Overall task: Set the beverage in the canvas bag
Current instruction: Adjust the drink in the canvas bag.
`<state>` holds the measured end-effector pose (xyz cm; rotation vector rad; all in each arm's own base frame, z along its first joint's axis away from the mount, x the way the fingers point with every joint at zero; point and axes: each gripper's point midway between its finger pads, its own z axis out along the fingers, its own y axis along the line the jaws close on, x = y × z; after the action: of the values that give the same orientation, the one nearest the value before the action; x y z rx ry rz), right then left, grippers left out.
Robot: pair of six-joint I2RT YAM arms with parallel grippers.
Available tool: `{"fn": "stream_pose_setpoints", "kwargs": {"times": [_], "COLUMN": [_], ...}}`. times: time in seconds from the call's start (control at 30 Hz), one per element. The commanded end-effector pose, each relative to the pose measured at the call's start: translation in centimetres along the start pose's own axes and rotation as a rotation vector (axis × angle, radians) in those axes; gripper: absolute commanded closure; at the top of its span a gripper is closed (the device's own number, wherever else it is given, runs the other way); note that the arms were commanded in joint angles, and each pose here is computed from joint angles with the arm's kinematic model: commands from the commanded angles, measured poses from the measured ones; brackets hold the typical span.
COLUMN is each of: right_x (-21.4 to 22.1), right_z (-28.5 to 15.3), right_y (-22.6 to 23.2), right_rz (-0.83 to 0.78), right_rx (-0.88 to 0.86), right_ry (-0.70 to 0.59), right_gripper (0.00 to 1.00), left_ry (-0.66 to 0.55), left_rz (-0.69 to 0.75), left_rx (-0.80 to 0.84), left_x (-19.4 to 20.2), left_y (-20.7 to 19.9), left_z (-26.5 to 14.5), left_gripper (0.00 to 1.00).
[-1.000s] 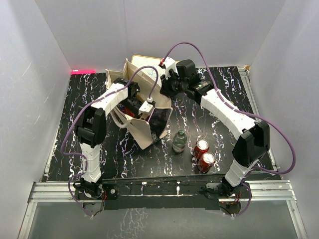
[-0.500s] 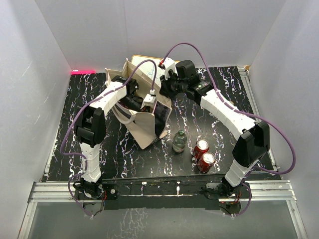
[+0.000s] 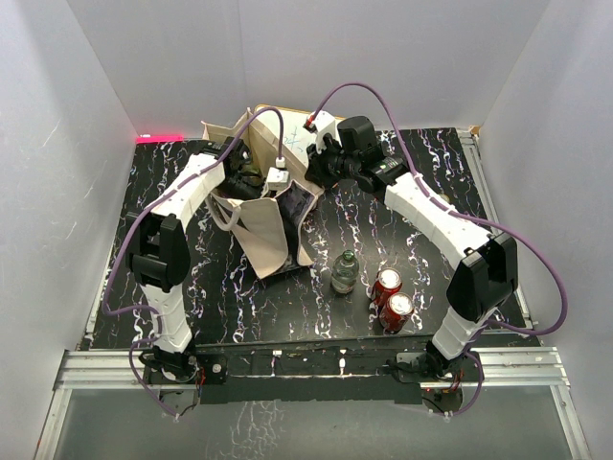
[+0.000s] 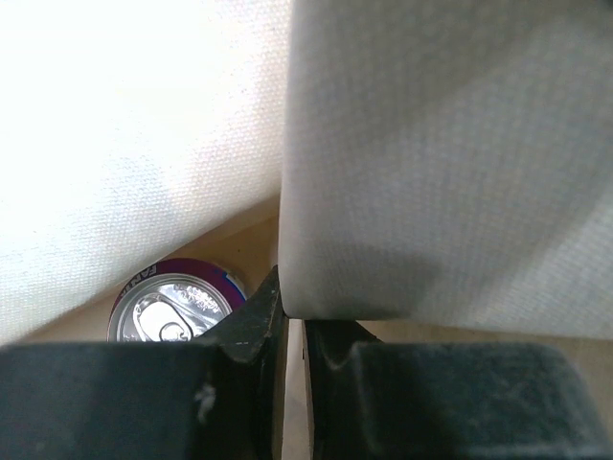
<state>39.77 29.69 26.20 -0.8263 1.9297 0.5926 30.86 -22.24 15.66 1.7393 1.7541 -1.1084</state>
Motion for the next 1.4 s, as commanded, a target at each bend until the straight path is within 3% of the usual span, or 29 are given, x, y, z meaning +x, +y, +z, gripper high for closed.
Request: {"fn": "stream_pose_setpoints", "kwargs": {"times": [0.0,0.13,0.43,0.67,0.77,1.03,1.2,1.37], "right_x": [-2.9,-2.9,-1.4,1.9,1.4,-8.1,-11.3,-10.8], "right_z": [-2.7,-2.8,-3.5,-4.4,-4.1,-4.1,-5.1,-5.4], "right_y": [0.7,0.4,1.2,2.6,2.4,2.8,4.7,8.4], "right_rz": [-0.056,-0.083,-0.285,-0.335,-0.329,-0.262,-0.294,-0.350], "right_rx": [-0.006,0.001,-0.052,-0.097,-0.082,-0.106,-0.147,-0.256], "right_ry": [-0.091,-0.096,-0.115,-0.110,-0.123,-0.264,-0.328,-0.315], "right_gripper": [0.92,0.92,0.92,0.91,0.78,0.28,0.26,0.41], "left_ry": [-0.028,-0.045,-0.033,-0.129,-0.147,-0.248,-0.283,-0.306], "left_rz": [0.094,0.085,0.053,-0.029,-0.037,-0.133,-0.155,-0.229], "left_rx": [-0.075,-0.030,-0.027,-0.165,-0.203,-0.300,-0.360,-0.439], "left_x": [-1.6,-1.5,-1.8,-4.8,-5.6,-7.1,-7.6,-6.9], "left_y": [-0.5,-1.8,-2.8,-2.2,-2.4,-1.3,-0.9,-0.3], "left_z": [-2.8,-2.3,-2.6,-5.2,-5.8,-7.9,-9.4,-11.4], "left_gripper": [1.00,0.90,0.41,0.22,0.19,0.24,0.25,0.27]}}
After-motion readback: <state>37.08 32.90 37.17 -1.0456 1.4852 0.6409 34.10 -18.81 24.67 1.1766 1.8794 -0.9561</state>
